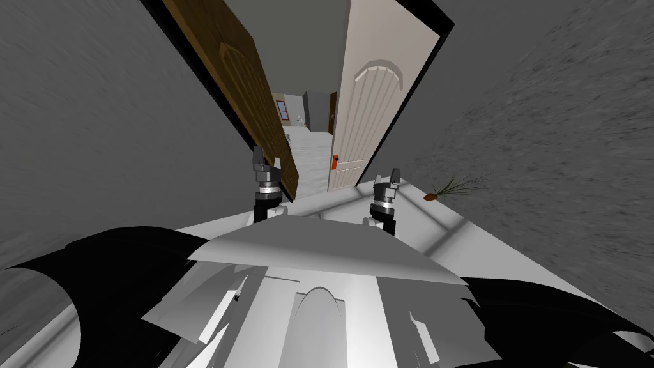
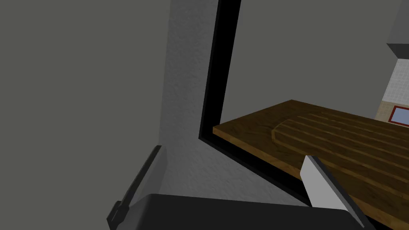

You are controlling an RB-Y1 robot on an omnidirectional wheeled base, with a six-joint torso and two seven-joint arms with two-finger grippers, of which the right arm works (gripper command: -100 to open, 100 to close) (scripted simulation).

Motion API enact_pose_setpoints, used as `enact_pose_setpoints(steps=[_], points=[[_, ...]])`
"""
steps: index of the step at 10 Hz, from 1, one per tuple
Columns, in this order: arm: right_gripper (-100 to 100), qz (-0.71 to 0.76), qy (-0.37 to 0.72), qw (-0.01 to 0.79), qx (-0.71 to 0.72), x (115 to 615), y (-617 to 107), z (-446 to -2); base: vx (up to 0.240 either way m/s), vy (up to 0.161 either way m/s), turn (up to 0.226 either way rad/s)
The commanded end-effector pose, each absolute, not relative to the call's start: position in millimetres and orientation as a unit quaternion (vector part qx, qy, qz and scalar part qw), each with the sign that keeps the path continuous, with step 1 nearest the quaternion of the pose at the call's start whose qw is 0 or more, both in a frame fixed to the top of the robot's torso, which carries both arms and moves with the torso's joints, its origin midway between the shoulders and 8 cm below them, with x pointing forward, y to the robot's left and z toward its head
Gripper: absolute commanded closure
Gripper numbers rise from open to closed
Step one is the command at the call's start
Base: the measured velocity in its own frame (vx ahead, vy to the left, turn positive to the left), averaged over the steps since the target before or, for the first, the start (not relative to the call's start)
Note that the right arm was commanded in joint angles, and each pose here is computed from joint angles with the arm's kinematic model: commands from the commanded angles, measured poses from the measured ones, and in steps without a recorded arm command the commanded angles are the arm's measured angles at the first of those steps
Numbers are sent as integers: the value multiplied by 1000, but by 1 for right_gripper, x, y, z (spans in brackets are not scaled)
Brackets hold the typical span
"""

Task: Push the door open

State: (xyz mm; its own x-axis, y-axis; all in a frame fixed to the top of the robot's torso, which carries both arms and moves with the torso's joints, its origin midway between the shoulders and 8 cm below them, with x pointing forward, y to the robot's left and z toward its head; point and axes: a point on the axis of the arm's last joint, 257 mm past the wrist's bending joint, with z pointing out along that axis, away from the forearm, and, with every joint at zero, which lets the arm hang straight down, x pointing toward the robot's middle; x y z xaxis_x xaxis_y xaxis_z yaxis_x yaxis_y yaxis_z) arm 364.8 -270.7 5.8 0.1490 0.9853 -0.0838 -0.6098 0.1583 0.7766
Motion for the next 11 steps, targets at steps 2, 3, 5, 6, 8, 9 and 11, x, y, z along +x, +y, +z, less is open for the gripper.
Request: enact_pose_setpoints(steps=[2,3,5,6,8,9,11], points=[[-100,579,329,679,309,373,-259,-11,237,-38,-6],[-100,581,336,673,311,376,-255,-18,226,-17,4],[-100,586,358,653,319,384,-240,-39,245,-19,-10],[-100,590,374,638,324,388,-229,-54,247,-50,-7],[-100,592,384,628,328,391,-222,-64,168,-38,0],[-100,593,390,622,330,393,-217,-70,92,-11,-5],[-100,598,414,598,337,397,-200,-94,148,-23,-8]])
